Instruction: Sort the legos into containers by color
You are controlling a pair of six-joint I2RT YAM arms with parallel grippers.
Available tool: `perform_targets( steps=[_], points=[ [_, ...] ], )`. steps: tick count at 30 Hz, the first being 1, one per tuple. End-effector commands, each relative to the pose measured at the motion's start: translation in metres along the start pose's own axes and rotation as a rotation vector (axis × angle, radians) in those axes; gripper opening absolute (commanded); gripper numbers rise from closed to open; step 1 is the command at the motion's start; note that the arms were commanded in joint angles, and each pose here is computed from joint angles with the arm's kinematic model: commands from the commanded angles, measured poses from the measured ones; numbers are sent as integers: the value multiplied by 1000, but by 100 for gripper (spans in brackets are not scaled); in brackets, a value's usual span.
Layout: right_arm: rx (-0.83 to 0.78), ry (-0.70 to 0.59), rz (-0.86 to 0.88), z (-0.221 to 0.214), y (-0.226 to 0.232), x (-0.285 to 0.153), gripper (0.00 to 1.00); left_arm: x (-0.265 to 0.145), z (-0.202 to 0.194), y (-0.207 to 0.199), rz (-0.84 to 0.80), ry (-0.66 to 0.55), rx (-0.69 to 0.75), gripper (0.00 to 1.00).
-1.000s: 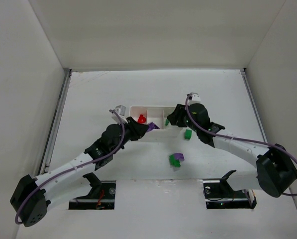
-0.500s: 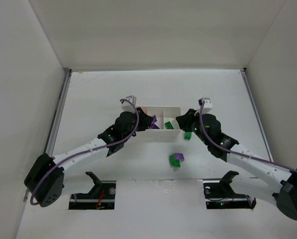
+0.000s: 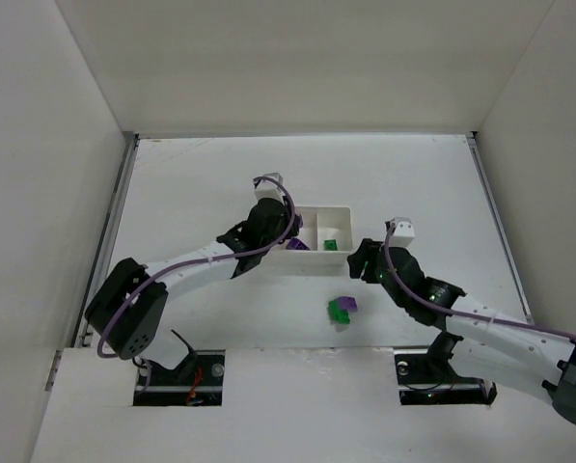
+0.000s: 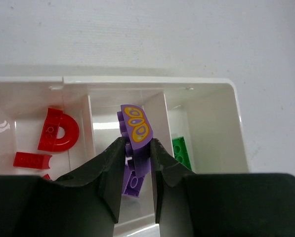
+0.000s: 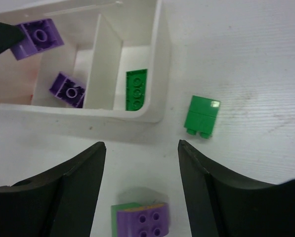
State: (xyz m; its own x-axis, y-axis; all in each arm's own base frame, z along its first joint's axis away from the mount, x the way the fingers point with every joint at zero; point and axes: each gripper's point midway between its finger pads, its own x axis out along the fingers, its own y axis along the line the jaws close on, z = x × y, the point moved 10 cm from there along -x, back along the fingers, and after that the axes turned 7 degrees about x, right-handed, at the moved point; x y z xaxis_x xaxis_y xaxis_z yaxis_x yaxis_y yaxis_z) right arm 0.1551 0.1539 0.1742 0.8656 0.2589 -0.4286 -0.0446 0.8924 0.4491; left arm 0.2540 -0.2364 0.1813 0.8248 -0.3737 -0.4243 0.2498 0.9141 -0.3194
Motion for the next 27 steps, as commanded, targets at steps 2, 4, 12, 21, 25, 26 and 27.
perform_targets(
  steps=[2, 4, 12, 21, 25, 26, 27],
  points=[
    [15, -32, -120, 3, -11, 9, 67, 9, 16, -8, -1, -52, 26, 27],
    [13, -27, -142, 3, -13, 13, 67, 9, 15, -9, -2, -48, 39, 30],
    [24, 5, -200, -5, -17, 27, 65, -11, 27, -11, -25, -100, 36, 45],
    [43, 44, -263, -12, -24, 52, 60, -50, 14, -13, -96, -116, 0, 45],
    [47, 36, -268, -10, -27, 61, 58, -61, 4, -9, -111, -106, -13, 45],
    [47, 37, -262, -11, -26, 63, 58, -62, 1, -8, -112, -102, -16, 45],
    [46, 38, -259, -11, -26, 64, 58, -63, -1, -7, -112, -98, -19, 45]
  ],
)
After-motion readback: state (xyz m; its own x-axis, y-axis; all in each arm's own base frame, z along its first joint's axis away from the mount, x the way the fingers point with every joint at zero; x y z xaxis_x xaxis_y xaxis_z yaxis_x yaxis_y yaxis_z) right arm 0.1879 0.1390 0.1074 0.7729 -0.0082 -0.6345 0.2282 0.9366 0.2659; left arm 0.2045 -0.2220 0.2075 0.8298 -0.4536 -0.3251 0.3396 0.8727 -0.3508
